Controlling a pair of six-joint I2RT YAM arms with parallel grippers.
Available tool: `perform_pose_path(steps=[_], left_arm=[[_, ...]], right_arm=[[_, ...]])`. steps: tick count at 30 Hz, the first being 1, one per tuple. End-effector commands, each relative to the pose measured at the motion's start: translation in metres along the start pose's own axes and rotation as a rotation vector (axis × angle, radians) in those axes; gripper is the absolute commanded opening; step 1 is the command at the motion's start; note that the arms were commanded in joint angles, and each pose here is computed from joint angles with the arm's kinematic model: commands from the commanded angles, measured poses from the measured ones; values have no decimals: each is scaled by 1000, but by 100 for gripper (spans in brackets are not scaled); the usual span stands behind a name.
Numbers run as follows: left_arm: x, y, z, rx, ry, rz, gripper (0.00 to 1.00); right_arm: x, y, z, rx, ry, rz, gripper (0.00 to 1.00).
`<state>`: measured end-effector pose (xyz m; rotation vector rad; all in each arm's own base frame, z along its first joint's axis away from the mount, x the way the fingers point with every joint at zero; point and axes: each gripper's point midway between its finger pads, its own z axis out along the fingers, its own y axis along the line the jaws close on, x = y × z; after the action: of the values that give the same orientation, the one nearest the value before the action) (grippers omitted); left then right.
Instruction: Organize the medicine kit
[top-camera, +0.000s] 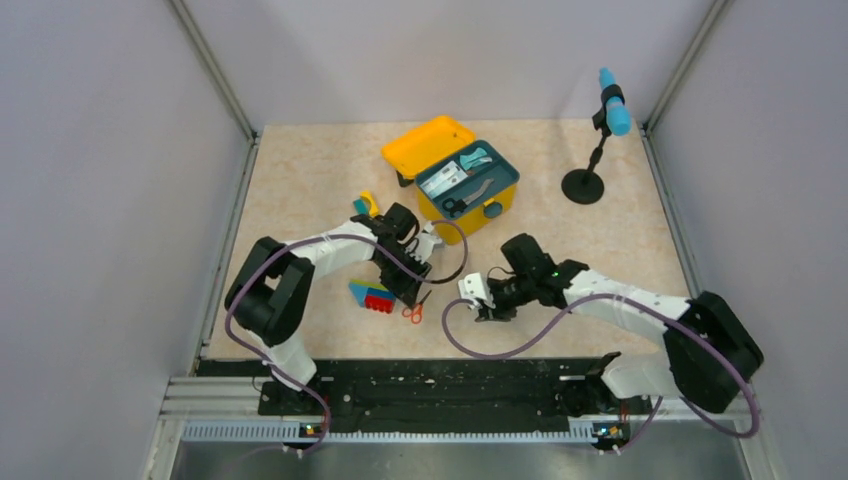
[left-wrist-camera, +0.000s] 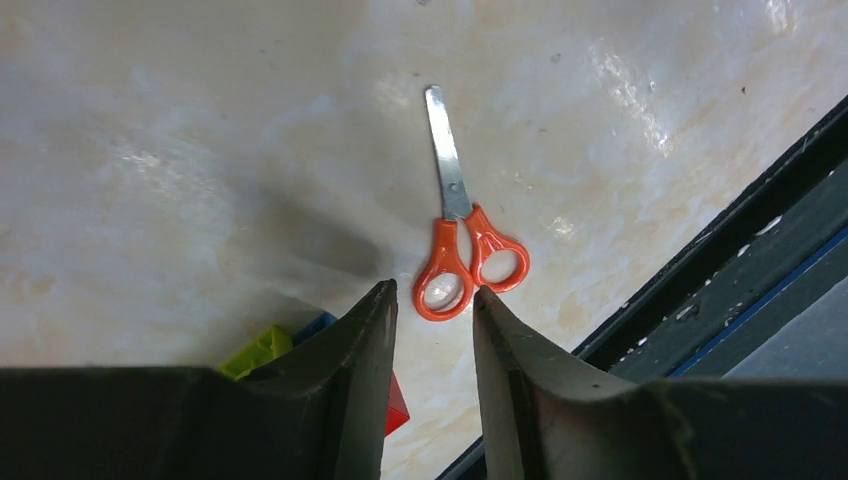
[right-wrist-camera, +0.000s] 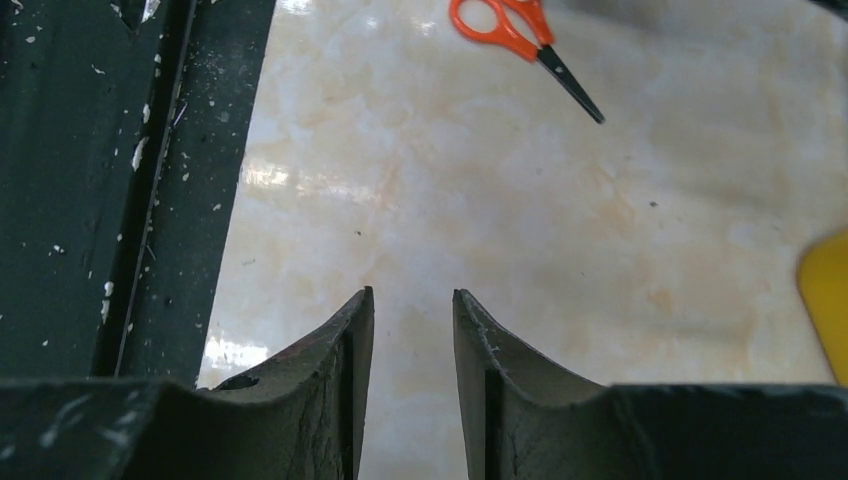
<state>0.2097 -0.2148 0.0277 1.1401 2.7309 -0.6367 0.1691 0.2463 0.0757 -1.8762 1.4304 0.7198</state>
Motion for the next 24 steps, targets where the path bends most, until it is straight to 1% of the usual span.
perform_pose_path(steps=[1, 3, 5, 6, 8, 9, 10, 12, 14, 16, 18, 21, 24], left_arm=[[-6, 4, -9, 26, 10, -97, 41], [-2, 8, -7, 19, 20, -130, 42], [-4, 8, -9, 45, 4, -173, 43], [-8, 10, -11, 65, -23, -201, 43], [-24, 7, -20, 167, -99, -268, 45], [-33, 8, -25, 215, -140, -290, 46], [-42, 9, -32, 258, -175, -342, 47], [-60, 14, -46, 314, -255, -389, 49], [-73, 25, -57, 325, -324, -425, 53], [-84, 39, -68, 316, -387, -480, 54], [-88, 60, -78, 310, -437, -576, 54], [-87, 82, -87, 301, -482, -687, 53], [-81, 96, -90, 282, -498, -754, 53]], right_arm=[[-38, -29, 23, 32, -99, -146, 35], [-45, -34, 29, 50, -115, -186, 36], [-49, -37, 34, 52, -125, -218, 40], [-51, -40, 37, 56, -133, -224, 43], [-58, -45, 46, 37, -150, -227, 48], [-60, -44, 50, 12, -154, -221, 49], [-64, -43, 56, -26, -156, -217, 49], [-66, -40, 71, -114, -148, -211, 50], [-72, -41, 83, -175, -140, -223, 51], [-71, -43, 95, -221, -117, -225, 52], [-69, -44, 104, -263, -96, -222, 53], [-61, -38, 115, -361, -55, -201, 56], [-52, -30, 123, -444, -16, -185, 57]])
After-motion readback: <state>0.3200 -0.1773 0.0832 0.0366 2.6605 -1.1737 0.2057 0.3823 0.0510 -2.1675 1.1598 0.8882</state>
